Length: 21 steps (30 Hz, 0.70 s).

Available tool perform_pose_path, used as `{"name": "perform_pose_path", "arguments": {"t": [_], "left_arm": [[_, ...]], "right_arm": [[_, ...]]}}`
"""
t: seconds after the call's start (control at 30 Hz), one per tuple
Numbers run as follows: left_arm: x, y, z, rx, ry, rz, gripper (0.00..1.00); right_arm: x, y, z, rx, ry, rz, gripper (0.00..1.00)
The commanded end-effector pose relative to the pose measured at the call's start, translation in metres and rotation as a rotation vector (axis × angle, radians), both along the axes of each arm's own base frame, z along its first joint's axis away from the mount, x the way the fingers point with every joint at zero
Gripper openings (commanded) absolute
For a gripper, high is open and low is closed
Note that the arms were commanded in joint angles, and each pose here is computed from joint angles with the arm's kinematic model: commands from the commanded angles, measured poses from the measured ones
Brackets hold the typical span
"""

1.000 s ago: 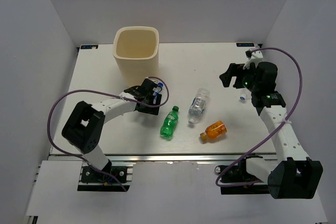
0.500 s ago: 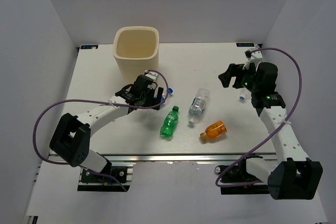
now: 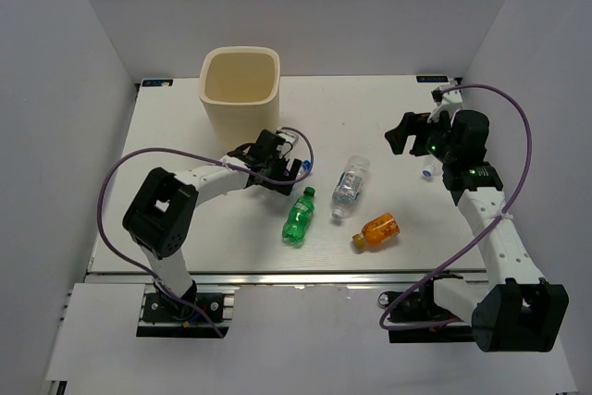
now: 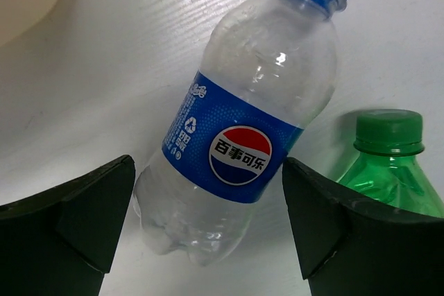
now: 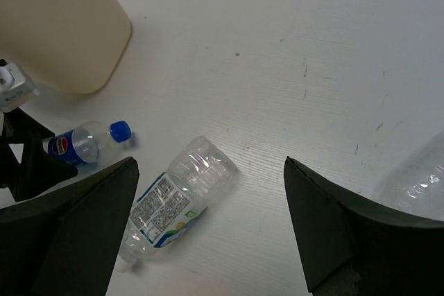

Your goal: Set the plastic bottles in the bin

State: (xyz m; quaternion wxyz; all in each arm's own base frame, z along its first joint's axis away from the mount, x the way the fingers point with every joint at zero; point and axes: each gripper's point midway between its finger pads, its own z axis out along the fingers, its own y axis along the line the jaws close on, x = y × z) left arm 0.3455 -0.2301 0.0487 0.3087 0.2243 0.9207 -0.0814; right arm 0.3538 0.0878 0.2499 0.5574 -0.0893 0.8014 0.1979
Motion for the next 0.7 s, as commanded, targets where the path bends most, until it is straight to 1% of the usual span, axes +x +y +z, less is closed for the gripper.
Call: {"name": "perform_pose_path", "arguments": {"t": [0.0, 0.03, 0.1, 0.13, 0.17, 0.27, 0.3, 0.37, 0.4, 0.5, 0.57, 0.6, 0.67], "left_arm": [[0.001, -0.013, 0.009, -0.043, -0.006, -0.044, 0.95], [0.000, -0.013, 0.008, -0.047, -0.005, -0.043, 0.94], [-0.002, -0.012, 0.010, -0.056, -0.010, -0.039, 0.83], [-0.003, -0.012, 0.011, -0.057, -0.010, -0.035, 0.75], [-0.002, -0.012, 0.019, -0.063, -0.019, -0.032, 0.60], [0.000, -0.015, 0.034, -0.093, -0.052, -0.036, 0.46], [0.001, -0.016, 0.047, -0.113, -0.078, -0.036, 0.37], [0.000, -0.019, 0.061, -0.129, -0.092, -0.024, 0.32], [0.002, -0.024, 0.077, -0.149, -0.119, -0.030, 0.29], [-0.007, -0.039, 0.101, -0.165, -0.160, -0.075, 0.28], [-0.012, -0.050, 0.127, -0.194, -0.213, -0.106, 0.28], [-0.013, -0.057, 0.148, -0.218, -0.254, -0.115, 0.26], [-0.012, -0.063, 0.172, -0.254, -0.298, -0.119, 0.24]], "right_arm": [[0.002, -0.003, 0.008, -0.003, -0.044, -0.012, 0.89], [0.002, -0.003, 0.009, -0.004, -0.046, -0.015, 0.89], [0.002, -0.004, 0.007, -0.006, -0.044, -0.021, 0.89], [0.002, -0.004, 0.008, -0.006, -0.046, -0.021, 0.89], [0.002, -0.004, 0.007, -0.006, -0.044, -0.021, 0.89], [0.002, -0.004, 0.006, -0.001, -0.041, -0.019, 0.89], [0.002, -0.003, 0.007, -0.001, -0.042, -0.018, 0.89], [0.002, -0.003, 0.008, 0.000, -0.045, -0.018, 0.89], [0.002, -0.003, 0.008, 0.000, -0.047, -0.018, 0.89], [0.001, -0.003, 0.010, 0.003, -0.064, -0.014, 0.89], [-0.001, -0.002, 0.012, 0.006, -0.072, -0.008, 0.89], [-0.002, -0.002, 0.013, 0.006, -0.077, -0.008, 0.89], [-0.003, -0.002, 0.013, 0.007, -0.079, -0.008, 0.89]]}}
